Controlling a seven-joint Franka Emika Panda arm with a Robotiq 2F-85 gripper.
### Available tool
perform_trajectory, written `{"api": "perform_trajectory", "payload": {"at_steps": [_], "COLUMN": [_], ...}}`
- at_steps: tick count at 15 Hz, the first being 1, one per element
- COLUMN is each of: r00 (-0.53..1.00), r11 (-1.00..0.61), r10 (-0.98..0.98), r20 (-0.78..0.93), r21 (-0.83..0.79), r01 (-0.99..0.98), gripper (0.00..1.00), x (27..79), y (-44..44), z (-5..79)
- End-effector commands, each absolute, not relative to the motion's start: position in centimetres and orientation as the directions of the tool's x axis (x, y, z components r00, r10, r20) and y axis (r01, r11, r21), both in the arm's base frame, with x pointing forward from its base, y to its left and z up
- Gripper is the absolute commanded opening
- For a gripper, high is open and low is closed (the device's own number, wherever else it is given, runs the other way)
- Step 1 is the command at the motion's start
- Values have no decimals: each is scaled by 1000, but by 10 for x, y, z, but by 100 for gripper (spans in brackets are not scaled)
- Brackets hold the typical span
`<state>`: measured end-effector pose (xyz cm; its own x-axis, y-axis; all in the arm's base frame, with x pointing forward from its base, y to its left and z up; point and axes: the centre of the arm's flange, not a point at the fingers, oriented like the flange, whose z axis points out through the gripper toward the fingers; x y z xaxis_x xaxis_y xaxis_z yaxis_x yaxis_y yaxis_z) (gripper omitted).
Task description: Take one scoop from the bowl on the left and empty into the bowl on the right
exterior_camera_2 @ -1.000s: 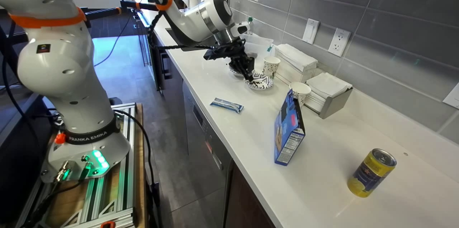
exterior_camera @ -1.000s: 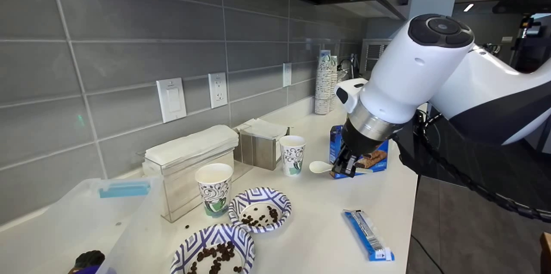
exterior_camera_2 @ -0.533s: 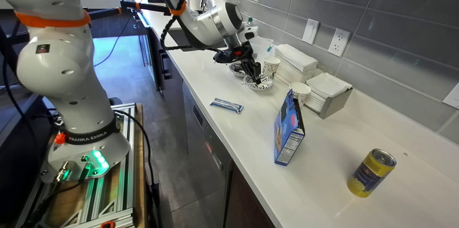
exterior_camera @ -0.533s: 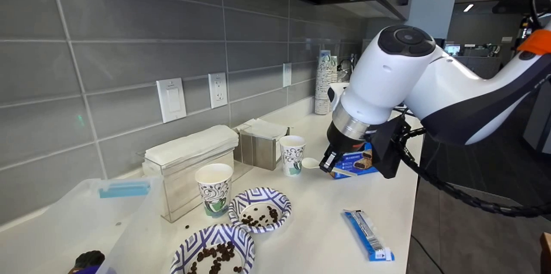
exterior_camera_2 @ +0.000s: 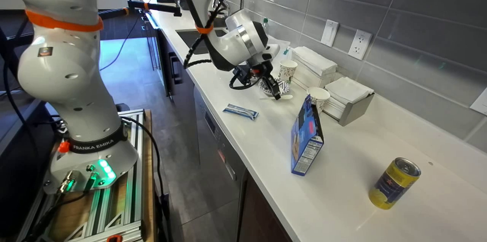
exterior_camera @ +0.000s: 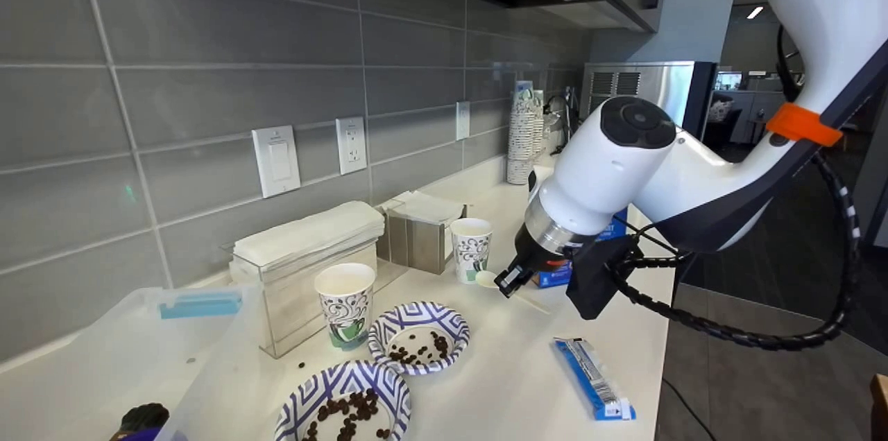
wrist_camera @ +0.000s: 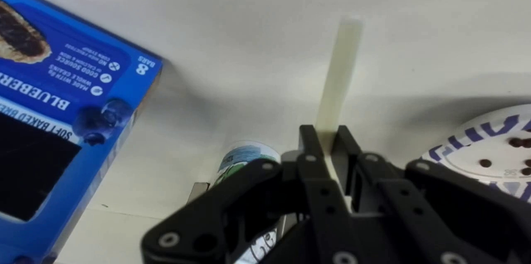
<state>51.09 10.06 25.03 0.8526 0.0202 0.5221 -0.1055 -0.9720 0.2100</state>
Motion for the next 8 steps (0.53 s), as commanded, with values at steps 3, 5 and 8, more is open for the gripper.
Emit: {"api": "perform_trajectory", "payload": {"at_steps": [3,5,8], "r00": [807,798,790], "r11": [-971,-971,-970], "r10": [-65,-72,-66], "r20": [587,598,610], "r21": [149,142,145], "r01": [-187,-194,-193], "gripper": [3,3,3], "x": [519,520,520], "y": [92,91,89], "z": [199,190,176]}}
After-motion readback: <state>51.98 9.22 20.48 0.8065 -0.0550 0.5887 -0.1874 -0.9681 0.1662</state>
